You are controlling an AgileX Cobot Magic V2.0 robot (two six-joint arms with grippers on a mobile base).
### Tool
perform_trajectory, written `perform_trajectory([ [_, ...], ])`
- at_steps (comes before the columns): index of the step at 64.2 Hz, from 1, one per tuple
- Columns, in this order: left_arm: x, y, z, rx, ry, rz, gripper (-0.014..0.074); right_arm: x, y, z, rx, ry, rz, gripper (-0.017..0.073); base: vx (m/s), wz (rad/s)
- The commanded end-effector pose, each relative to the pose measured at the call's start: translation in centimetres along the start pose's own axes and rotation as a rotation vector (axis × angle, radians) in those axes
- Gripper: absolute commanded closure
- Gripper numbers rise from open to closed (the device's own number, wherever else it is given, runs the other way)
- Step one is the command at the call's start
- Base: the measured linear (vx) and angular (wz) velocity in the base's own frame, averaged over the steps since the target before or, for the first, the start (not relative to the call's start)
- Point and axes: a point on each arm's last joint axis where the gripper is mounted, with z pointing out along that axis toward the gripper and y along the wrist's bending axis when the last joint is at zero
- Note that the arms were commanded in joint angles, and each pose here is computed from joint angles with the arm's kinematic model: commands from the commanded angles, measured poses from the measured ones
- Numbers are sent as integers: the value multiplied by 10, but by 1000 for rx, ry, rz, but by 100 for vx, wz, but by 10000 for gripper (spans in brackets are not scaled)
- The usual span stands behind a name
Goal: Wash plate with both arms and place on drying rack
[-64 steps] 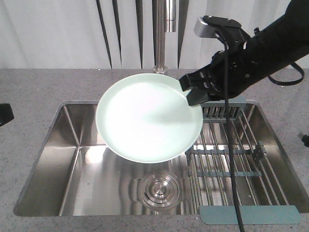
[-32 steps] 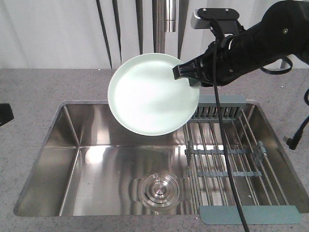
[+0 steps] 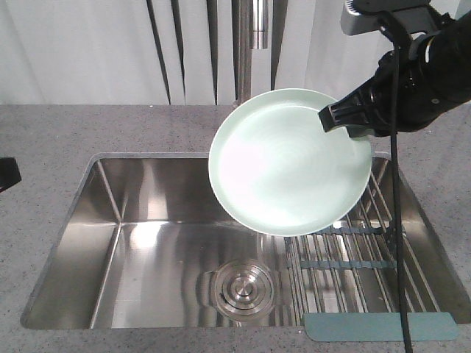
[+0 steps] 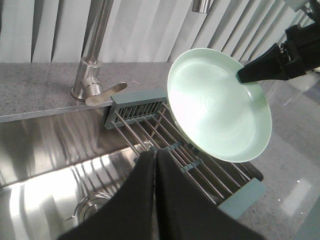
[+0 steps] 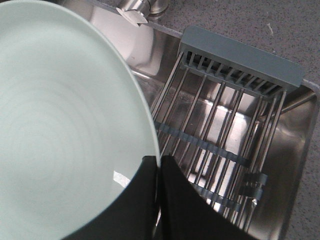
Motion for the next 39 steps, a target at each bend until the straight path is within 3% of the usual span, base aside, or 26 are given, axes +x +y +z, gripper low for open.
perform_trajectory([
  [1,2,-16,-3,126,74,21,601,-5,-9,-28,82,-108,-20,563,0,0],
  [14,2,-16,-3,126,74,21,601,2,-54,-26,213,-49,39,563,0,0],
  [22,2,-16,-3,126,74,21,601,9,-95,-25,285,-48,132,563,0,0],
  [33,2,-16,-3,126,74,21,601,19,-133,-12,302,10,188,563,0,0],
  [39,2,-16,-3,126,74,21,601,20,-142,7,298,61,181,563,0,0],
])
